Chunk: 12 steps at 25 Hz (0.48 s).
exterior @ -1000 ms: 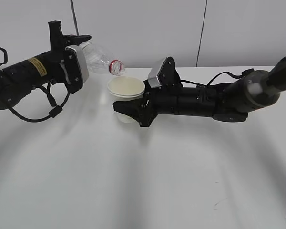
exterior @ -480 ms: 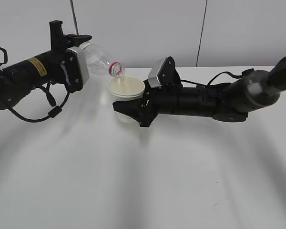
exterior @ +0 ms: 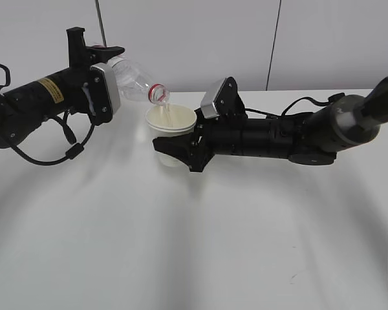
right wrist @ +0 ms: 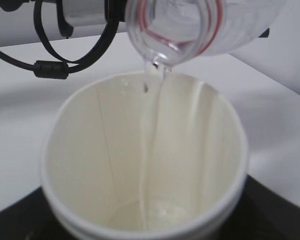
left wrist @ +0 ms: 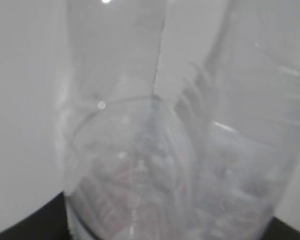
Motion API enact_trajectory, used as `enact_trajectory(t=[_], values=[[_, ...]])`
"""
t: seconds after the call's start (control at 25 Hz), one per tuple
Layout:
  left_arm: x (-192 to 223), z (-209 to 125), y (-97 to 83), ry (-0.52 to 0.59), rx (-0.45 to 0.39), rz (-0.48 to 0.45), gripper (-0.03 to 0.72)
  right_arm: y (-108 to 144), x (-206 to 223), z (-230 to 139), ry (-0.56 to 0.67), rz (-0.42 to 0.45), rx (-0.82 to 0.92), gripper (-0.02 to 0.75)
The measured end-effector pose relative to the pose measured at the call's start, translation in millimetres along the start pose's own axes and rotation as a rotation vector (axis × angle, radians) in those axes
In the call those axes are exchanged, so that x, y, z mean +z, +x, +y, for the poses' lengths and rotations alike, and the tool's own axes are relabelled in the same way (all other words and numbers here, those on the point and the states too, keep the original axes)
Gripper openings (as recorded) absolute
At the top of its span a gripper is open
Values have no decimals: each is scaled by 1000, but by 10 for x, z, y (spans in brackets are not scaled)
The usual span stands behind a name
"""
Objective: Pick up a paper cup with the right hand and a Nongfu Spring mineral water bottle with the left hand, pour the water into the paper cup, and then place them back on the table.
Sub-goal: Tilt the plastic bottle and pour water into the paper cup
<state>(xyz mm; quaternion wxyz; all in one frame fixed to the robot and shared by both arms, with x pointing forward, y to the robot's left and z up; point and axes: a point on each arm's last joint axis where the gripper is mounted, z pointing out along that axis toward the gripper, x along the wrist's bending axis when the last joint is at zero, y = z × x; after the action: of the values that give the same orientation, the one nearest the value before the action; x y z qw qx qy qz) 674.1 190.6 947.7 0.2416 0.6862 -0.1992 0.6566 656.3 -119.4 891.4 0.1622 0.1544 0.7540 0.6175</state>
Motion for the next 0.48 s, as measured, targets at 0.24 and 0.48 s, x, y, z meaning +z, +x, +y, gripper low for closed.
enact_trajectory(t=[0.24, 0.48], values=[[0, 0, 0, 0, 24, 0, 374, 1, 0, 1, -1, 1, 2, 482], [0, 0, 0, 0, 28, 0, 374, 3, 0, -1, 1, 4, 0, 482]])
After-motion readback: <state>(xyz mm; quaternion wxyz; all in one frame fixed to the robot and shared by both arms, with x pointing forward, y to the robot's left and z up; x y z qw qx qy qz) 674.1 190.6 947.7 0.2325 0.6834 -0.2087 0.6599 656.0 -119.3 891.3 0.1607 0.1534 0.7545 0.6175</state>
